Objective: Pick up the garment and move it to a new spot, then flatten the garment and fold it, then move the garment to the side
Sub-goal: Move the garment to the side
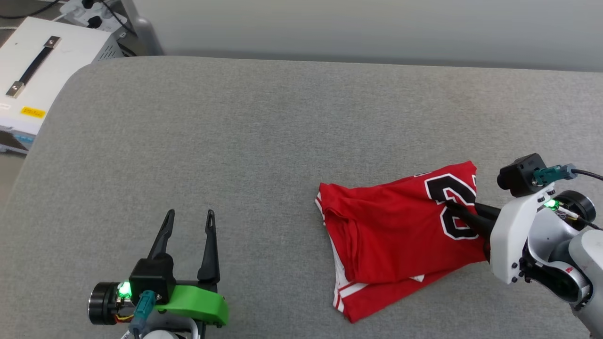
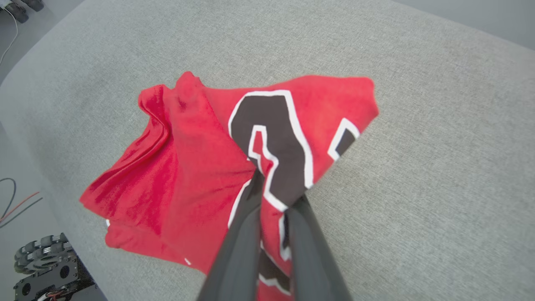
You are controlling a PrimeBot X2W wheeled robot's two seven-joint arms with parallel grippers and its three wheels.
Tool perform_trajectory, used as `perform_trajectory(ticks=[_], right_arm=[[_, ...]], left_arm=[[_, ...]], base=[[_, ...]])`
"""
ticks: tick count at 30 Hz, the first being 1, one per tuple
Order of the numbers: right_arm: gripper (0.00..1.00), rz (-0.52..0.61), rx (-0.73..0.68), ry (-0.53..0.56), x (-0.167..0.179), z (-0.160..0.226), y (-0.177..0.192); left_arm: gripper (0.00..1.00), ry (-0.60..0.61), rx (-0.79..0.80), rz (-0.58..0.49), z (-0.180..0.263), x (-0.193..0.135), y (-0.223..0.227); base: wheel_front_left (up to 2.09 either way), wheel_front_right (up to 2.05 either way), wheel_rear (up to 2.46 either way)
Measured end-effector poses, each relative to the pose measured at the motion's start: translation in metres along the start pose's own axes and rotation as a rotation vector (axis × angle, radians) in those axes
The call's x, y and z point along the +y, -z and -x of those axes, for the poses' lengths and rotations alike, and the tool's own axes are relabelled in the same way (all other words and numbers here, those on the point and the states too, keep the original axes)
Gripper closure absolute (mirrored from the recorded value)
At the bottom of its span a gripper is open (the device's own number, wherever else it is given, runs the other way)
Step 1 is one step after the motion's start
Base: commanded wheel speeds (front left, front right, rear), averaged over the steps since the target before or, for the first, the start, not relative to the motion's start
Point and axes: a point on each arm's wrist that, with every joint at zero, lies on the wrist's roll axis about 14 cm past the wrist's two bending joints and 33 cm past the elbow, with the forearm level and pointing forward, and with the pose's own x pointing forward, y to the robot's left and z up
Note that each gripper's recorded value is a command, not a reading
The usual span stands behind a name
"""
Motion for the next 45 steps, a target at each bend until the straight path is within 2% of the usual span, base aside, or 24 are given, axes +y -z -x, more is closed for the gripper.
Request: perform_trajectory(ticks=[6, 16, 26, 31, 32, 36, 42, 43, 44, 45], right_arm=[[1.0, 0.062, -0.022, 0.092, -0.028, 0.033, -0.013], [1.0, 0.064, 0.001, 0.379, -0.115, 0.102, -0.016], [1.0, 0.064, 0.181, 0.674, -0.218, 0.151, 0.021], [1.0, 0.023, 0.233, 0.808, -0.265, 0.168, 0.034], [1.0, 0.003, 0.258, 0.886, -0.29, 0.178, 0.041], [1.0, -0.025, 0.237, 0.961, -0.314, 0.183, 0.041], [1.0, -0.055, 0.228, 0.985, -0.325, 0.169, 0.05], [0.75, -0.067, 0.229, 0.988, -0.324, 0.169, 0.054], [0.05, -0.073, 0.235, 0.994, -0.324, 0.17, 0.057], [0.0, -0.063, 0.234, 1.001, -0.324, 0.172, 0.057]], left_arm=[[0.0, 0.06, -0.014, 0.012, -0.012, -0.022, -0.002], [0.0, 0.178, -0.026, 0.031, -0.043, -0.061, 0.001], [0.0, 0.245, -0.008, 0.033, -0.076, -0.082, 0.022], [0.0, 0.252, 0.006, 0.033, -0.089, -0.083, 0.036], [0.0, 0.251, 0.021, 0.036, -0.095, -0.082, 0.046], [0.0, 0.25, 0.037, 0.034, -0.098, -0.081, 0.057], [0.0, 0.239, 0.058, 0.024, -0.099, -0.074, 0.066], [0.0, 0.238, 0.057, 0.023, -0.099, -0.074, 0.065], [0.0, 0.237, 0.056, 0.021, -0.099, -0.073, 0.064], [0.0, 0.237, 0.054, 0.02, -0.098, -0.073, 0.063]], base=[[0.0, 0.0, 0.0], [0.0, 0.0, 0.0], [0.0, 0.0, 0.0], [0.0, 0.0, 0.0], [0.0, 0.0, 0.0], [0.0, 0.0, 0.0], [0.0, 0.0, 0.0], [0.0, 0.0, 0.0], [0.0, 0.0, 0.0], [0.0, 0.0, 0.0]])
